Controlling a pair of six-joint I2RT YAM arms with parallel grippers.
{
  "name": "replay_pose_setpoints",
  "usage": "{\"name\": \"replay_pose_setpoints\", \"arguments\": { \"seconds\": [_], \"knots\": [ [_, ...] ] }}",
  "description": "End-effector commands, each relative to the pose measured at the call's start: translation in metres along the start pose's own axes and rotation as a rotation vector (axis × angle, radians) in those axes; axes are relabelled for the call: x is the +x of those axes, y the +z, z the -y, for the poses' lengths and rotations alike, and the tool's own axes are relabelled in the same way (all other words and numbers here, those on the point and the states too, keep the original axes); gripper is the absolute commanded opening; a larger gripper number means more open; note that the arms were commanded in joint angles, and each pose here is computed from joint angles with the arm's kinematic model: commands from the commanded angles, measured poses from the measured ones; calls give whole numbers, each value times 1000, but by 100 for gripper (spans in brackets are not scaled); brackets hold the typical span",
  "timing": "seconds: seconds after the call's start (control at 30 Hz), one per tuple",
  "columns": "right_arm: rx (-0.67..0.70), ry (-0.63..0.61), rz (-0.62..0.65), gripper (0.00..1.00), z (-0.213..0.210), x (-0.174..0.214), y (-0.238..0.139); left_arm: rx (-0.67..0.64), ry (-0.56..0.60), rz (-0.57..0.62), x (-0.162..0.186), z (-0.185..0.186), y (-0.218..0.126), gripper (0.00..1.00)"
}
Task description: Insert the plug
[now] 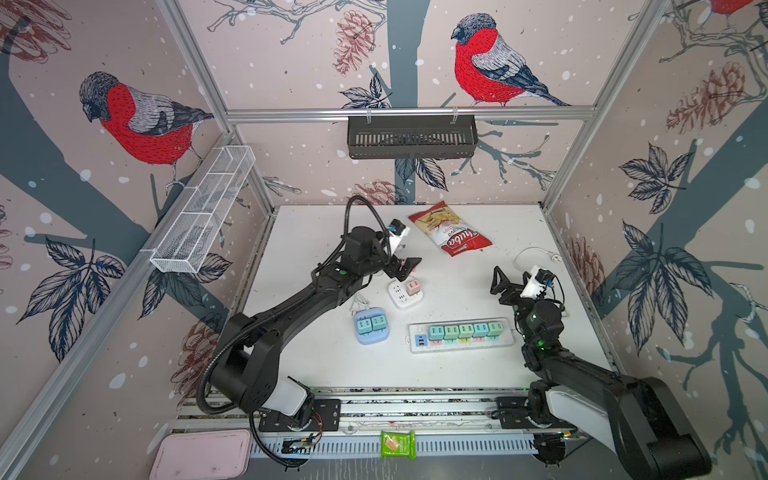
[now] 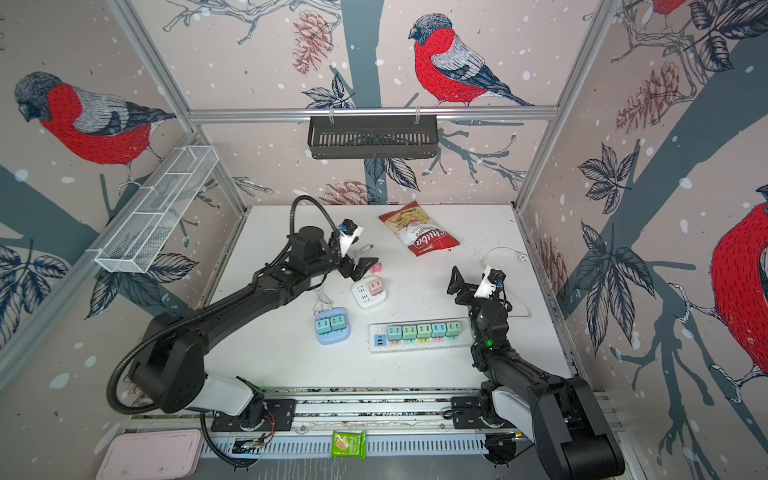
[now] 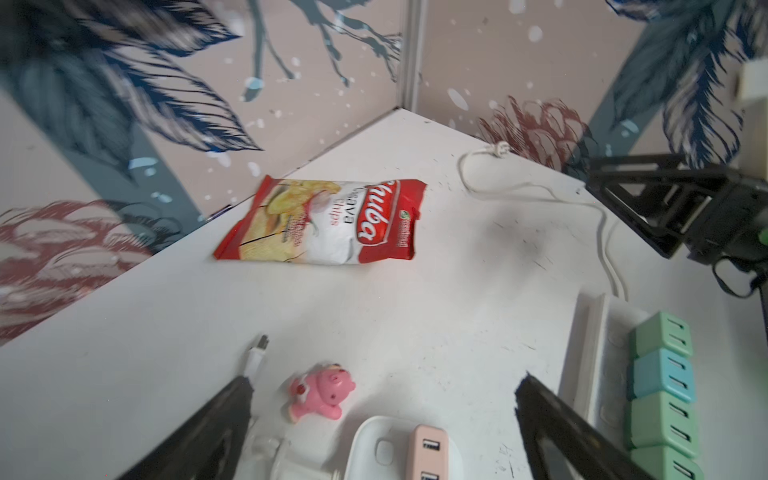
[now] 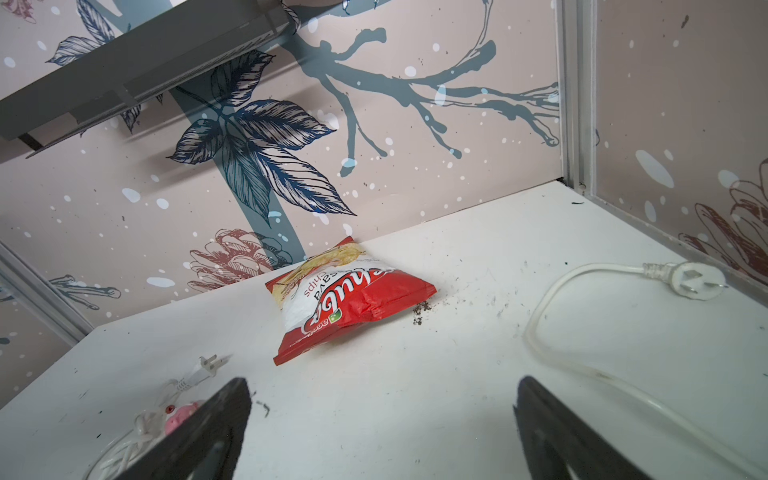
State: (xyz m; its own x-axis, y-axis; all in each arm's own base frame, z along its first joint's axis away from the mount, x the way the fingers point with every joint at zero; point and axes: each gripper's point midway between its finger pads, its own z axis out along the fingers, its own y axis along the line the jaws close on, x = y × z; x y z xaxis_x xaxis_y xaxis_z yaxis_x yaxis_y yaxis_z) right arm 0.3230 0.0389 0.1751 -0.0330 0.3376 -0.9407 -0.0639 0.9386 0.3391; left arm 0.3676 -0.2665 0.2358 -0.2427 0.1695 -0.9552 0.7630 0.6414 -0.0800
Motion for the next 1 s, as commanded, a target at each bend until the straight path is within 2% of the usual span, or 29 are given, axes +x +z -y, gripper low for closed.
{"name": "replay_pose_setpoints", "arguments": {
  "seconds": [0.0,0.07,0.13,0.27,0.33,0.43,0.5,0.57,0.67,0.7,0.73,0.8,0.87,0.9,0.97],
  "knots": [
    [95,62,-54,100,16,2,-1,-34,-240,282,-40,-29,-35,98],
    [107,87,-69,100,16,-3,-10,-209,-337,381,-41,-69,-65,98],
    [65,108,-25,100,7,-18,-19,-376,-350,429,-37,-94,-92,99],
    [119,176,36,100,10,-51,-30,-607,-153,405,-42,-105,-135,99],
    [169,186,31,100,14,-63,-30,-693,-115,372,-34,-109,-153,99],
    [202,156,22,100,14,-77,-24,-751,-93,323,-5,-103,-172,98],
    [217,133,6,100,14,-81,-18,-830,-145,378,23,-107,-189,98],
    [226,120,15,99,14,-90,-13,-859,-123,412,49,-104,-197,99],
    [258,87,54,99,21,-102,-7,-990,-57,341,91,-118,-205,98],
    [274,69,55,99,25,-102,-5,-1040,-78,337,103,-126,-211,98],
    [307,37,43,100,33,-100,-1,-1062,-129,333,114,-135,-213,98],
    [389,-37,-18,100,54,-84,4,-1020,-114,259,127,-141,-199,98],
    [520,-75,-78,99,85,-57,0,-1099,-115,212,138,-151,-205,98],
    [552,-58,-87,99,95,-47,-4,-1100,-125,197,140,-152,-204,98],
    [539,-142,-106,99,102,-27,-5,-1109,-117,231,138,-148,-212,98]
  ]
}}
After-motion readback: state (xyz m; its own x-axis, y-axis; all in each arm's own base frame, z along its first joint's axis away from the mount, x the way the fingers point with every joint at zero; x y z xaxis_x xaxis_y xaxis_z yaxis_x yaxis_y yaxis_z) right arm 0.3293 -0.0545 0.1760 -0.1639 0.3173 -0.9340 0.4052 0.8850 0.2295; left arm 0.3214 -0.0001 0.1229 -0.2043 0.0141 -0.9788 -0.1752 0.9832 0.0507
